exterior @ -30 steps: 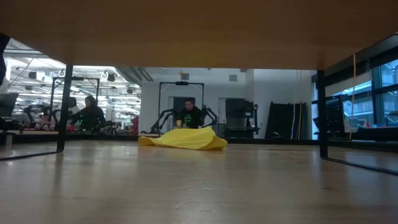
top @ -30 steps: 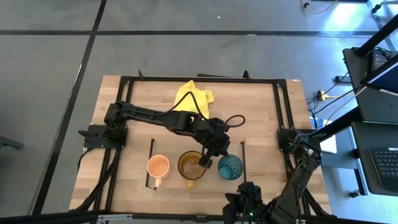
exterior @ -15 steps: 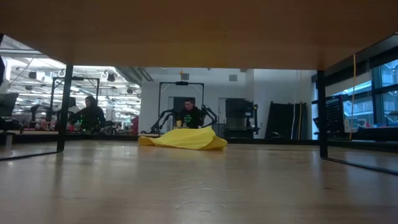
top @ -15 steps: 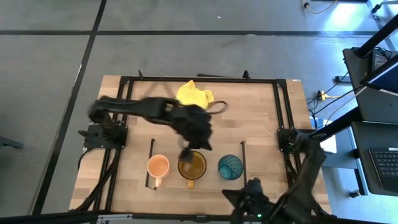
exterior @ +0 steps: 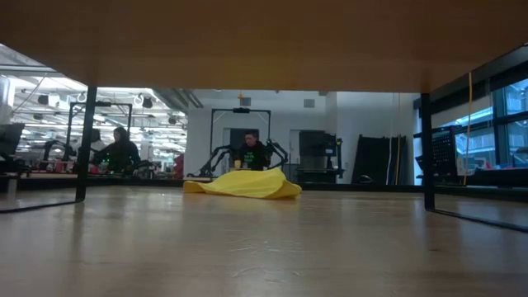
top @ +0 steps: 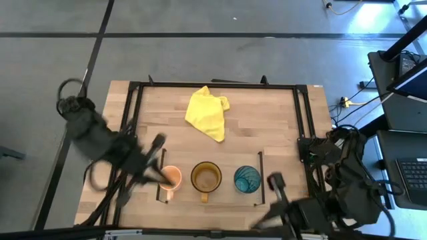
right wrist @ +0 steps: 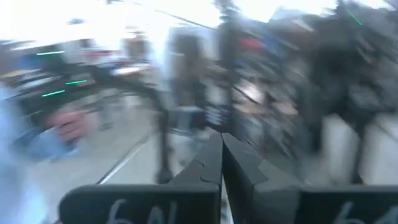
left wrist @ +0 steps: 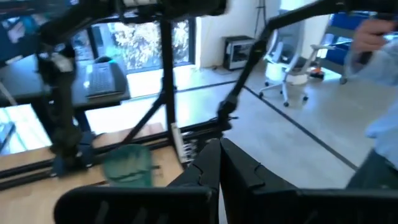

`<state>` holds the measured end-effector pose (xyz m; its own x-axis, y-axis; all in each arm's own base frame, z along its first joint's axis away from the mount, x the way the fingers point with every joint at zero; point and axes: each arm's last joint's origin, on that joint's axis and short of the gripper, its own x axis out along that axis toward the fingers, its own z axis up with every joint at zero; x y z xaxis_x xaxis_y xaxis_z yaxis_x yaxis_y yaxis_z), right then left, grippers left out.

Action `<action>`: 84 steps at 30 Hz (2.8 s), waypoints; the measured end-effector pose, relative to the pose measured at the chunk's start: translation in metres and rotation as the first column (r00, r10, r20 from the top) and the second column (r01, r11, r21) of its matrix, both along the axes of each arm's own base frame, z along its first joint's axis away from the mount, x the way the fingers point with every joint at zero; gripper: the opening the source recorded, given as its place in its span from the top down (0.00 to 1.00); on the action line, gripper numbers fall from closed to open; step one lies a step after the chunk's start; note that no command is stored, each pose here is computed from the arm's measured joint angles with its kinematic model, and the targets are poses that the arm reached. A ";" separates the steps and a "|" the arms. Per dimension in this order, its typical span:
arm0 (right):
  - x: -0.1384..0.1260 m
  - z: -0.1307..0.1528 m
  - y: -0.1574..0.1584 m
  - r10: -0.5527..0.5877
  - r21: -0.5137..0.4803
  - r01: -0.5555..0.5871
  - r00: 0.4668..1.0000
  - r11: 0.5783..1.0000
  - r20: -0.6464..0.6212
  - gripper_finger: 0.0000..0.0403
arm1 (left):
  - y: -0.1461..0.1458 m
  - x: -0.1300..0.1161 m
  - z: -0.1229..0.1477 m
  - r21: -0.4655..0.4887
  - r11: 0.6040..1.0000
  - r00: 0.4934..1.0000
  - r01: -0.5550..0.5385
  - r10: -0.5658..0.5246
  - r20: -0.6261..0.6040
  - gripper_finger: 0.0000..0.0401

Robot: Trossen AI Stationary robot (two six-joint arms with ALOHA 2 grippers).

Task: Stack small to large cups/mugs on shelf
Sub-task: Return to Home Position

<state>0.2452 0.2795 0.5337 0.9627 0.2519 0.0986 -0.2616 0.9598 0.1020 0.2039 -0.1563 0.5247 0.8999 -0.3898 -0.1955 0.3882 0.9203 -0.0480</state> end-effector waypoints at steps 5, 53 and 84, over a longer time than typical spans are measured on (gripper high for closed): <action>-0.002 -0.006 0.005 0.071 -0.102 -0.073 0.997 0.992 -0.020 0.97 | -0.047 -0.034 -0.016 -0.046 0.999 1.000 0.016 -0.015 0.013 1.00; 0.065 -0.004 -0.229 0.217 -0.098 -0.259 0.925 0.961 -0.312 0.97 | 0.215 0.040 -0.057 0.079 0.986 0.988 0.144 -0.148 0.049 0.97; -0.003 -0.120 -0.350 0.116 -0.213 -0.107 0.993 0.971 0.031 0.97 | 0.244 0.061 -0.134 -0.161 0.966 0.847 -0.204 0.256 0.466 0.95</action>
